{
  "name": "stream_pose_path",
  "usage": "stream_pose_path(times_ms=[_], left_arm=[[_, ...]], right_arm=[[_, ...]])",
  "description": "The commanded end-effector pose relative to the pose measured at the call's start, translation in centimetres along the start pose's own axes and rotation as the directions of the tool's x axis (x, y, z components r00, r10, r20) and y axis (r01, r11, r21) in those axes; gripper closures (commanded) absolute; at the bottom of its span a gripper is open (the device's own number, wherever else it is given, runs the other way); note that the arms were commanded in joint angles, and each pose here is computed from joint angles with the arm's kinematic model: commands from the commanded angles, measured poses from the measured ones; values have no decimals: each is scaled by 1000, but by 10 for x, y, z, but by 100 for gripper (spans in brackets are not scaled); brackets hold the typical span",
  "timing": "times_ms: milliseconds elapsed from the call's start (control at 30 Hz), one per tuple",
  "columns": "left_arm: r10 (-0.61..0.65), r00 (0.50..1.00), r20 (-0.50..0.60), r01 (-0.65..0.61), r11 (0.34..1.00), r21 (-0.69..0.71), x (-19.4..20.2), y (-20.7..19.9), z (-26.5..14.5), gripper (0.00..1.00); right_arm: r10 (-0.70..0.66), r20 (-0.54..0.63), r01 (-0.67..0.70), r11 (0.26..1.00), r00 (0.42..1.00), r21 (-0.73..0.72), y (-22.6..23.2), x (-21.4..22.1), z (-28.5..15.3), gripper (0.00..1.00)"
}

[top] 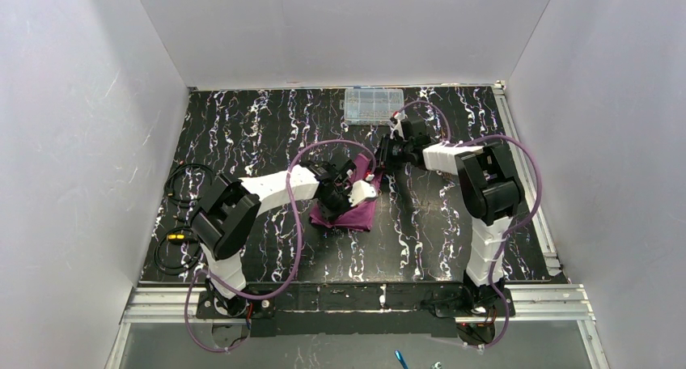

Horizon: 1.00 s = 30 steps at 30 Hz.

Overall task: Fold the napkin into a case and place the utensils inside
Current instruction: Smooth out the 2/3-rectangle-folded napkin at the center of the board.

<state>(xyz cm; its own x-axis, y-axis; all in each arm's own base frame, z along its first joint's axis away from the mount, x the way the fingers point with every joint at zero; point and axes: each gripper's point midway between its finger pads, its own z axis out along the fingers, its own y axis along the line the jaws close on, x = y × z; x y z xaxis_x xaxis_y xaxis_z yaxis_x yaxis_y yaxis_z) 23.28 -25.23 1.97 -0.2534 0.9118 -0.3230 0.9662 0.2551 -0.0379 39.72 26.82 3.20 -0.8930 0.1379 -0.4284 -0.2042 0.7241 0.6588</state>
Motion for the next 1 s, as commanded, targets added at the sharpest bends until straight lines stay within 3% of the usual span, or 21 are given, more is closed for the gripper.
stream_pose_path(times_ms=[0, 167, 300, 433, 567, 733, 800, 833, 867, 967], left_arm=[[-5, 1000, -24, 4, 999, -35, 7, 3, -3, 100], [-102, 995, -17, 100, 993, -69, 7, 15, -5, 100], [-147, 989, -17, 145, 987, -63, 9, 19, -5, 100], [-182, 983, -9, 180, 980, -79, 10, 27, -10, 100], [-206, 979, -10, 204, 976, -80, 14, 31, -11, 100], [-201, 979, -10, 200, 978, -63, 14, 28, -12, 100], [-200, 980, -8, 199, 978, -55, 13, 27, -12, 100], [-201, 980, -7, 200, 978, -54, 12, 27, -12, 100], [-202, 979, -5, 201, 978, -52, 12, 27, -12, 100], [-202, 979, -6, 202, 978, -47, 12, 26, -12, 100]], right_arm=[[-54, 65, 52, 998, 996, 34, 5, -29, -26, 70], [-117, 100, 111, 992, 988, 66, 14, -51, -45, 63], [-138, 154, 144, 989, 978, -29, 41, -66, -52, 61], [-121, 102, 142, 964, 987, -224, 71, -59, -43, 61], [-125, 17, 125, 953, 992, -276, 67, -43, -24, 55], [-159, 4, 151, 933, 987, -326, 63, -39, -10, 45], [-185, -19, 169, 932, 983, -320, 61, -37, -9, 36], [-196, -30, 177, 932, 980, -316, 59, -35, -8, 7], [-204, -36, 183, 935, 978, -305, 57, -35, -8, 2], [-229, -26, 215, 943, 973, -253, 49, -36, -12, 1]])
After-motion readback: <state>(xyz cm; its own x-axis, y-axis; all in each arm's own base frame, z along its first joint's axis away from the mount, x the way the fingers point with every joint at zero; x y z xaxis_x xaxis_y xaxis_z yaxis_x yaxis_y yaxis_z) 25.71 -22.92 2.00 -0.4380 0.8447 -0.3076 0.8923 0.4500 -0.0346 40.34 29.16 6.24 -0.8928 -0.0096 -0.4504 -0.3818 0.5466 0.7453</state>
